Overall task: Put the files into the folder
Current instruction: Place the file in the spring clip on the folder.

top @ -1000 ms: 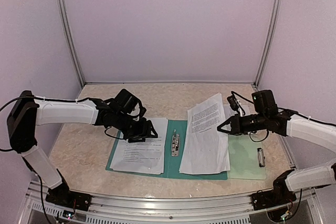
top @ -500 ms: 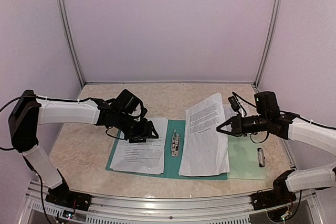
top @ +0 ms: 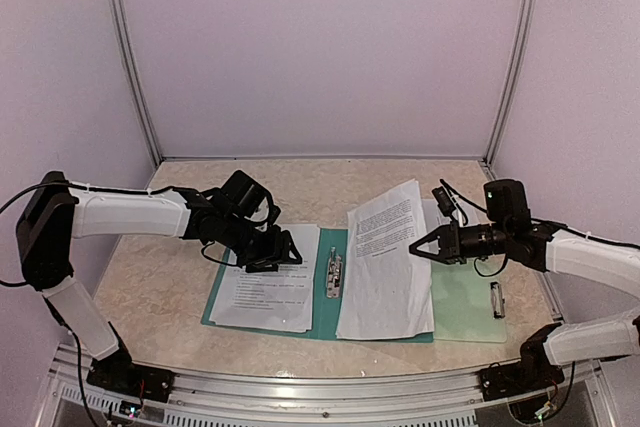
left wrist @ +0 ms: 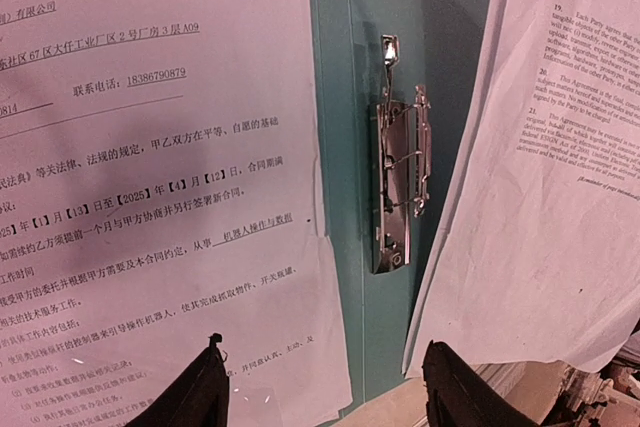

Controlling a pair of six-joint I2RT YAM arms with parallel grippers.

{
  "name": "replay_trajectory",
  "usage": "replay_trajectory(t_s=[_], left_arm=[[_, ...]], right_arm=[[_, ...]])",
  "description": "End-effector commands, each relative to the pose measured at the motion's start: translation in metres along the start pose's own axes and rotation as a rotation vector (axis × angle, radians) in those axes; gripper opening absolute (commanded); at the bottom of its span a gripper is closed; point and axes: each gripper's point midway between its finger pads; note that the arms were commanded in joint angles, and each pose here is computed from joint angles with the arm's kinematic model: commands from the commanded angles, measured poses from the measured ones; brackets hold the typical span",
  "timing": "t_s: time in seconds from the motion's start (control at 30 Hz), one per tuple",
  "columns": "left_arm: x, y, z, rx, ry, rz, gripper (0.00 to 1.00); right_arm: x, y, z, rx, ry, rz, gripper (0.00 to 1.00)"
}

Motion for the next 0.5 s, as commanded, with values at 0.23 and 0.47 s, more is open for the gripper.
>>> replay_trajectory(t_s=[0.23,0.47], left_arm=[[-0.0014,-0.0020,0.0005,-0.007,0.012,-0.009,0.64],[-0.0009,-0.0014,0.0008,-0.007,0.013,-0.012,0.64]], right_arm=[[-0.0041,0.0019,0.0035,-0.002,-0.004,-0.040,0.00],[-0.0092,0.0014,0.0054,-0.005,0.002,-0.051,0.00]])
Point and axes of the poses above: each gripper's point midway between its finger pads, its own x axis back along the fingers, its own y axis along the line the jaws close on, z = x × y, and after that the axes turned 11 degrees about -x, right-handed
